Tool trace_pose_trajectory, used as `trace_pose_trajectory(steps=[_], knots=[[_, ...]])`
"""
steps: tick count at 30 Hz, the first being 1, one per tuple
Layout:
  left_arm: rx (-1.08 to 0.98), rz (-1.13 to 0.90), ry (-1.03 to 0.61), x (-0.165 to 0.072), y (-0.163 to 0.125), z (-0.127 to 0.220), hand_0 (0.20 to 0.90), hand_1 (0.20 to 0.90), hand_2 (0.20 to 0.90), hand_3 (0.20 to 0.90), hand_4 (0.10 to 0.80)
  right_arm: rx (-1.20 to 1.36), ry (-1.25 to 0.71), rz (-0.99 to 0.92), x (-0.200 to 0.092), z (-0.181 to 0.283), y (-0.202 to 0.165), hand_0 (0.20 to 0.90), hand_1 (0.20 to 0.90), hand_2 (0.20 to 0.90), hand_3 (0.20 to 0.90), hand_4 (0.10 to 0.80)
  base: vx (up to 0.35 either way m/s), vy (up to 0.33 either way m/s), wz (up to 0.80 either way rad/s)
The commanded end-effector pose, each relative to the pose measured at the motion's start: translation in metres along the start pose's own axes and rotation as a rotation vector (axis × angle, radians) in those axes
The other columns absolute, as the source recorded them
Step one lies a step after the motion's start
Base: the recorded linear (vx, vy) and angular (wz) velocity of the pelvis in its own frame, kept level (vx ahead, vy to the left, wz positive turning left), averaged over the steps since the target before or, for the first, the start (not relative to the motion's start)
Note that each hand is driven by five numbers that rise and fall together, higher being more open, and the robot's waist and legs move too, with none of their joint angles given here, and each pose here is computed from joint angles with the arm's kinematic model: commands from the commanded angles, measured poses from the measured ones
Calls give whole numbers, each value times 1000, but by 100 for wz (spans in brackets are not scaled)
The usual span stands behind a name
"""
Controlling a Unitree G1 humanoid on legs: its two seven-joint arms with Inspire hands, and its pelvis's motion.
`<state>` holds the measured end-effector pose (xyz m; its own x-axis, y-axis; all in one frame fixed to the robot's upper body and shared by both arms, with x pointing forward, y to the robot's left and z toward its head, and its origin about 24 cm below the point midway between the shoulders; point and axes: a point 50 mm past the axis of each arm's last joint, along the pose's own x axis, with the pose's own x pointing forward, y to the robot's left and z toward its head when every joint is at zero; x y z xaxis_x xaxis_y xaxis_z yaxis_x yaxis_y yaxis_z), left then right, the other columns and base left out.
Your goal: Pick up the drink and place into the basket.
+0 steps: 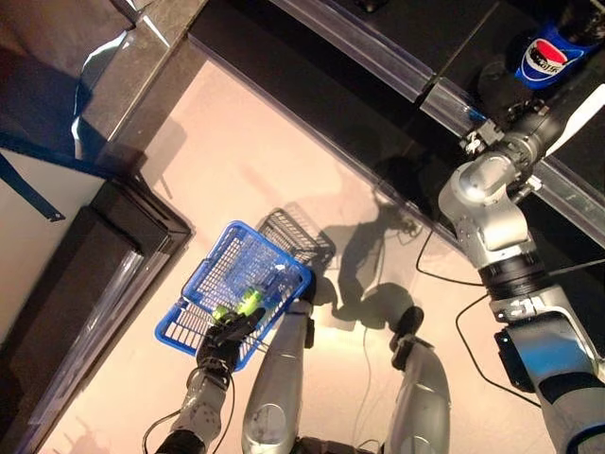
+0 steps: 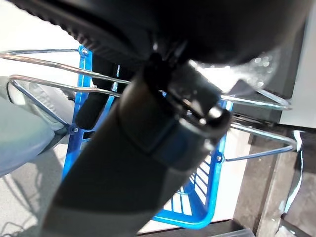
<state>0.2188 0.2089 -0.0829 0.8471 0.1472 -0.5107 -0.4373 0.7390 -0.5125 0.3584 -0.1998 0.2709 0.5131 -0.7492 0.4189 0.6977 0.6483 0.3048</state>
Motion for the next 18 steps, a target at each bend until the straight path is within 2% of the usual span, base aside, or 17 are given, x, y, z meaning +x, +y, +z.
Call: trace_pose_trajectory(steps=[1, 6, 7, 8, 9, 10, 11, 18], knots=[[-23, -126, -8, -12, -12, -7, 300, 300, 300, 200, 100, 155, -268, -19, 29, 77, 0, 900, 900, 900, 900, 800, 0, 0, 0], [-23, -138, -13, -12, -12, -2, 300, 300, 300, 200, 100, 165, -256, -43, 38, 83, 0, 900, 900, 900, 900, 800, 0, 0, 0], [-22, -142, -13, -12, -11, -2, 300, 300, 300, 200, 100, 172, -246, -54, 42, 82, -2, 862, 862, 862, 856, 756, 0, 0, 0], [-22, -143, -14, -12, -10, -1, 300, 300, 300, 200, 100, 174, -243, -59, 44, 82, -3, 745, 745, 745, 719, 619, 0, 0, 0], [-20, -141, -15, -12, -9, 0, 300, 300, 300, 200, 100, 181, -230, -71, 47, 82, -5, 474, 474, 474, 403, 303, 0, 0, 0], [-20, -139, -17, -12, -8, 1, 300, 300, 300, 200, 100, 186, -221, -78, 50, 81, -6, 340, 340, 340, 247, 147, 79, -19, -1], [-18, -130, -11, -14, -4, 0, 300, 300, 300, 200, 100, 183, -207, -79, 52, 77, -8, 300, 300, 300, 200, 100, 80, -19, -1], [-18, -123, -20, -13, 3, 7, 300, 300, 300, 200, 100, 186, -196, -68, 67, 79, -15, 300, 300, 300, 200, 100, 1, -3, -3]])
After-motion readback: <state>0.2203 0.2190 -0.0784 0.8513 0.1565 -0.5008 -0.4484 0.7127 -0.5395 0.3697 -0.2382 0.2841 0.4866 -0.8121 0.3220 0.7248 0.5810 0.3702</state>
